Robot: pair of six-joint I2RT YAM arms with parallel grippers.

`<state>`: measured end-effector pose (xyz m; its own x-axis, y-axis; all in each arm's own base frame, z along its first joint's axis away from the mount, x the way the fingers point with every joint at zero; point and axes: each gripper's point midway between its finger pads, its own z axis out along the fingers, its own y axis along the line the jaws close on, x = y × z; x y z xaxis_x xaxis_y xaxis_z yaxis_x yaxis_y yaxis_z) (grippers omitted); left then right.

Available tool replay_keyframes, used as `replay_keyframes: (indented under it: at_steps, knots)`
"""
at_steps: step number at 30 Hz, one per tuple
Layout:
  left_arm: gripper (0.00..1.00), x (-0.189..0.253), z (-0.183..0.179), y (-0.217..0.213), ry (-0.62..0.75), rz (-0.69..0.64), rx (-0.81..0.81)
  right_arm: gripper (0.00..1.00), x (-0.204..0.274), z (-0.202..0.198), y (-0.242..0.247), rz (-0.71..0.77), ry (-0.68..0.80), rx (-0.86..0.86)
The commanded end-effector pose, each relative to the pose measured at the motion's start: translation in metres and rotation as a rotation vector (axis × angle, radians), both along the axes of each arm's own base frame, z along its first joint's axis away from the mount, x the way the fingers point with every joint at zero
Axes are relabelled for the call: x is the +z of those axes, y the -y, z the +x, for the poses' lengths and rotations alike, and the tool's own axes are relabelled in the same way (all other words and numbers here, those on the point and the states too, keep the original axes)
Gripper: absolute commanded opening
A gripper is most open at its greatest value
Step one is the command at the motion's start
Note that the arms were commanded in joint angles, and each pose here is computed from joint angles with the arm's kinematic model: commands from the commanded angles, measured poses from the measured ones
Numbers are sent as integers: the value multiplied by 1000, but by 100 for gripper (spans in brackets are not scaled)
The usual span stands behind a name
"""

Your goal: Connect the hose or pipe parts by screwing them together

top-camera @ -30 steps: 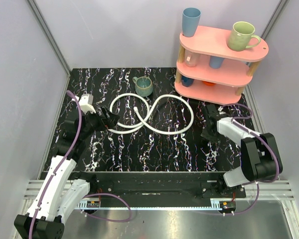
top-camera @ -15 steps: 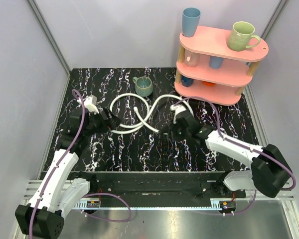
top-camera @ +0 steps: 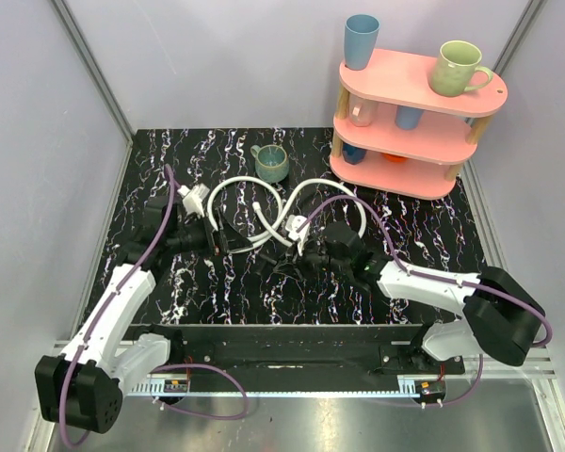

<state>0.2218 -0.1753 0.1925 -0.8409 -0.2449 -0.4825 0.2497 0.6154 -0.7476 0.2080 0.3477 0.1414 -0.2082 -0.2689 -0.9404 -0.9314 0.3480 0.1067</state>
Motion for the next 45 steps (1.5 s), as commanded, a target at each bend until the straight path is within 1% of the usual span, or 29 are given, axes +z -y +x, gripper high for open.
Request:
replay_keyframes:
  at_steps: [1,3,5,8,9,12,15,20,25,26,29,32,33,35,36,37,38,39,40,42,43,45]
  knots:
    - [85,33,-8,18,54,-123,-132,9,58,-16,-31,161,203,222]
    - [84,33,-10,21,48,-140,-159,9,59,-17,-33,158,213,236]
    - [83,25,-10,23,21,-141,-180,9,67,-27,-33,180,235,287]
    - [77,20,-12,28,-19,-160,-222,8,74,-37,-33,208,259,338]
    - [75,21,-14,32,-27,-168,-248,8,74,-38,-33,208,267,344]
    - [74,16,-16,37,-54,-164,-260,7,74,-36,-32,198,285,349]
    - [72,10,-27,42,-93,-177,-294,7,77,-42,-30,212,305,370]
    - [65,8,-40,51,-107,-173,-338,8,80,-45,-29,214,319,387]
    - [61,4,-54,54,-113,-174,-371,8,85,-52,-26,225,328,417]
    - [57,5,-56,54,-111,-179,-376,8,85,-53,-26,225,328,421]
    - [52,7,-62,54,-112,-198,-392,8,82,-52,-26,211,331,424]
    - [39,11,-66,55,-113,-214,-417,8,79,-50,-26,197,331,418]
    - [30,12,-66,55,-113,-216,-419,8,78,-49,-27,194,331,415]
    - [22,12,-66,56,-121,-218,-420,8,78,-48,-27,191,332,411]
    - [20,13,-66,56,-123,-222,-423,8,79,-46,-27,192,335,405]
    - [22,14,-66,56,-123,-224,-426,7,79,-46,-27,191,337,404]
    - [29,15,-67,56,-126,-231,-436,6,78,-46,-27,187,342,406]
    - [42,16,-68,57,-128,-235,-442,6,78,-46,-27,185,346,407]
    - [59,16,-70,56,-126,-234,-450,6,79,-45,-26,184,349,406]
    - [63,15,-69,55,-113,-215,-449,5,80,-45,-25,183,355,403]
    - [64,13,-71,54,-130,-206,-448,5,81,-44,-25,182,362,394]
    - [64,12,-71,54,-130,-201,-456,4,82,-43,-24,181,374,388]
